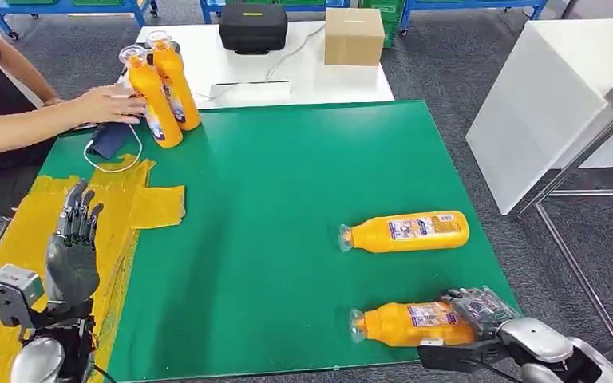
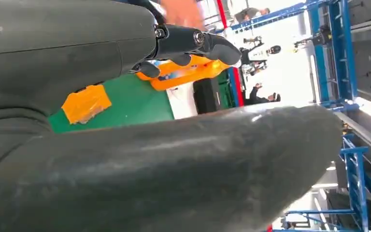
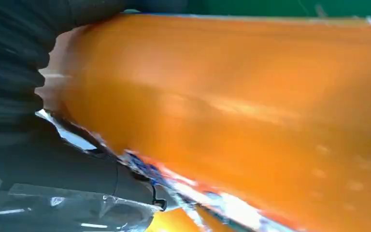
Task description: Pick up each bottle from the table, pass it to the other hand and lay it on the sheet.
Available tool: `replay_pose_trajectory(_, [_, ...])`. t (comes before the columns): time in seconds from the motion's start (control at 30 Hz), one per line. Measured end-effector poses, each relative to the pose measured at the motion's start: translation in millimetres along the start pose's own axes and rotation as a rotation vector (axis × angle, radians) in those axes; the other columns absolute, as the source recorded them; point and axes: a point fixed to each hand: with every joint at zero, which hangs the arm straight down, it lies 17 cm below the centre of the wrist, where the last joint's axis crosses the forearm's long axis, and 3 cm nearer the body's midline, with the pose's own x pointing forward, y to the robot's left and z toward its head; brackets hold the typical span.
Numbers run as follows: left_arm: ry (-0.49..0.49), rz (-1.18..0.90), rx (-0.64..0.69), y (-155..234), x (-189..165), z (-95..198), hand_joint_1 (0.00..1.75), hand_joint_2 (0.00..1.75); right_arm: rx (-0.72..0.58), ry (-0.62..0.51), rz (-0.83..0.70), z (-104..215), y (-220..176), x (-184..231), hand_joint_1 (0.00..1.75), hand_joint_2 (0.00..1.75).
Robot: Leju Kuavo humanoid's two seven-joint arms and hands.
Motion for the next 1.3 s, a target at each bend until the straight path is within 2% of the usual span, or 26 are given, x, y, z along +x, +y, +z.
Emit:
replay_pose_trajectory(0.07, [0.003, 0.001, -0.001, 0, -1, 2, 0.0, 0.0, -0.015, -0.002, -0.021, -2, -4, 3, 1.75, 1.75])
replay_pose_trajectory(0.2, [0.021, 0.004, -0.001, 4, -6, 18, 0.0, 0.0, -0.107, -0.056, -0.214, -9, -25, 28, 1.75, 1.75])
replay_pose_trajectory(0.33, [0.04, 0.038, -0.017, 3, -6, 34, 0.0, 0.0, -0.193, -0.155, -0.378, -2, -49, 62, 1.75, 1.75])
replay_pose_trajectory(0.37, [0.049, 0.062, -0.031, 1, -5, 39, 0.0, 1.75, -0.257, -0.188, -0.426, 2, -69, 74, 1.75, 1.75])
replay_pose_trajectory(0.47, [0.112, 0.15, -0.072, -10, -9, 52, 0.0, 1.75, -0.432, -0.232, -0.481, 12, -117, 95, 1.75, 1.75])
replay_pose_trajectory(0.53, [0.171, 0.26, -0.112, -22, -13, 62, 0.0, 1.75, -0.554, -0.218, -0.449, 20, -145, 105, 1.75, 1.75])
replay_pose_trajectory(0.7, [0.253, 0.468, -0.219, -59, -11, 83, 0.0, 1.75, -0.725, -0.199, -0.354, 26, -184, 147, 1.75, 1.75])
replay_pose_trajectory(0.87, [0.276, 0.487, -0.241, -72, -12, 89, 0.0, 1.75, -0.747, -0.252, -0.375, 27, -193, 184, 1.75, 1.75])
replay_pose_trajectory(1.0, [0.295, 0.481, -0.259, -87, -11, 82, 0.0, 1.75, -0.704, -0.345, -0.399, 19, -197, 226, 1.75, 1.75])
replay_pose_trajectory(1.17, [0.241, 0.504, -0.285, -117, 8, 62, 0.0, 1.75, -0.625, -0.482, -0.412, 1, -205, 290, 1.75, 1.75])
replay_pose_trajectory(1.3, [0.231, 0.515, -0.306, -128, 15, 60, 0.0, 1.75, -0.606, -0.508, -0.397, -5, -207, 307, 1.75, 1.75])
